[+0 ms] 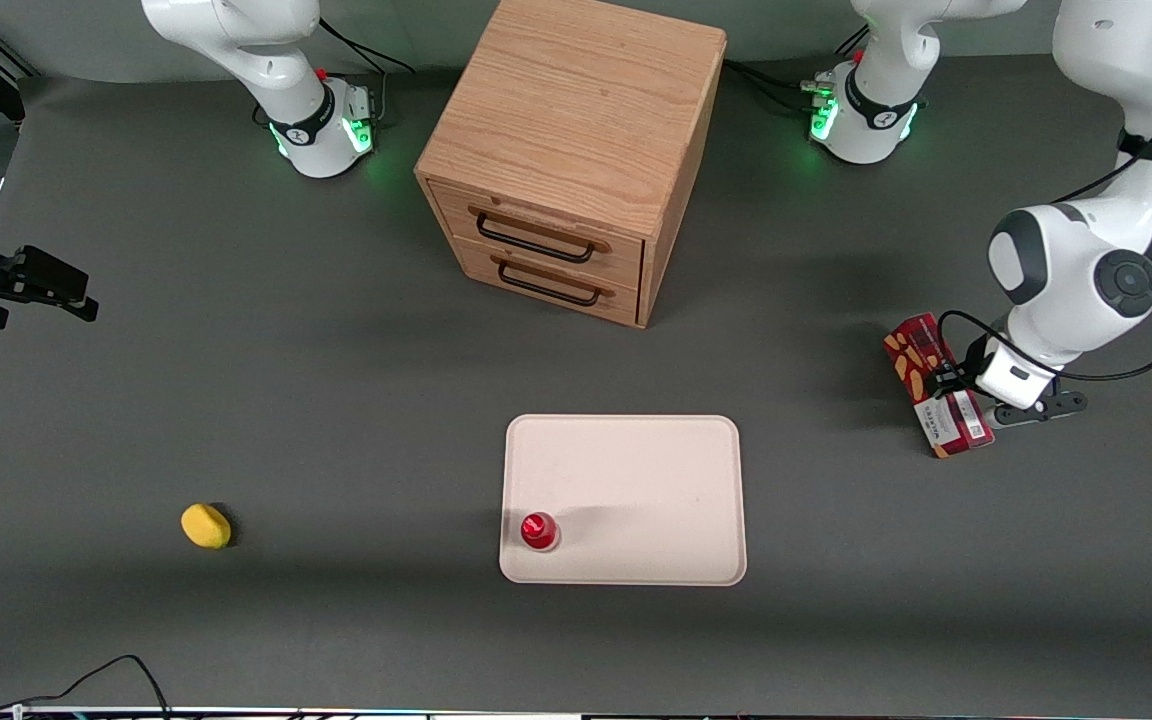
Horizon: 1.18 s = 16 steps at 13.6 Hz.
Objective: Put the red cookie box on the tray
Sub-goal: 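Close the left gripper on the end of the cookie box, then lift the box upright and carry it over the cream tray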
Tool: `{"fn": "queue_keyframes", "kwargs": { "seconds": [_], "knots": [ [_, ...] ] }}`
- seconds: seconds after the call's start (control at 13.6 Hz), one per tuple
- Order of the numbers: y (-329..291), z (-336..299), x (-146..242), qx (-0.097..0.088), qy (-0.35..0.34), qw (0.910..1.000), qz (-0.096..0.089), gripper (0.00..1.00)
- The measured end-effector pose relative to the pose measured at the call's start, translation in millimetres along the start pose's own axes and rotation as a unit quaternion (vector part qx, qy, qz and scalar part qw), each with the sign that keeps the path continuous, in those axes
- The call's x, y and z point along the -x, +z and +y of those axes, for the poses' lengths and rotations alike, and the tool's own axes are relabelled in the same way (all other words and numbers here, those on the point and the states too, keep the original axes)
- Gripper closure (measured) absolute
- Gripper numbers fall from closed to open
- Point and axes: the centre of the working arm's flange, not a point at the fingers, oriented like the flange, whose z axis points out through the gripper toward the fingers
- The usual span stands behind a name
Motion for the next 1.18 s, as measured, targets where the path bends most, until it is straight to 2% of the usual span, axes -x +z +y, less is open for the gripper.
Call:
{"fn": "queue_keyframes", "kwargs": {
  "seconds": [0.3,0.52,0.66,0.81,1.18],
  "knots": [
    [-92.6,23.6,-0.9,0.013,0.006,0.9993,-0.034,0.63],
    [-171.2,44.8,7.6,0.019,0.022,0.9985,-0.045,0.63],
    [-212.2,68.5,12.6,0.020,0.032,0.9984,-0.041,0.63],
    [-228.0,103.4,18.4,0.019,0.026,0.9989,-0.033,0.63],
    [-209.3,221.0,38.3,0.017,-0.015,0.9996,-0.019,0.63]
  ]
}}
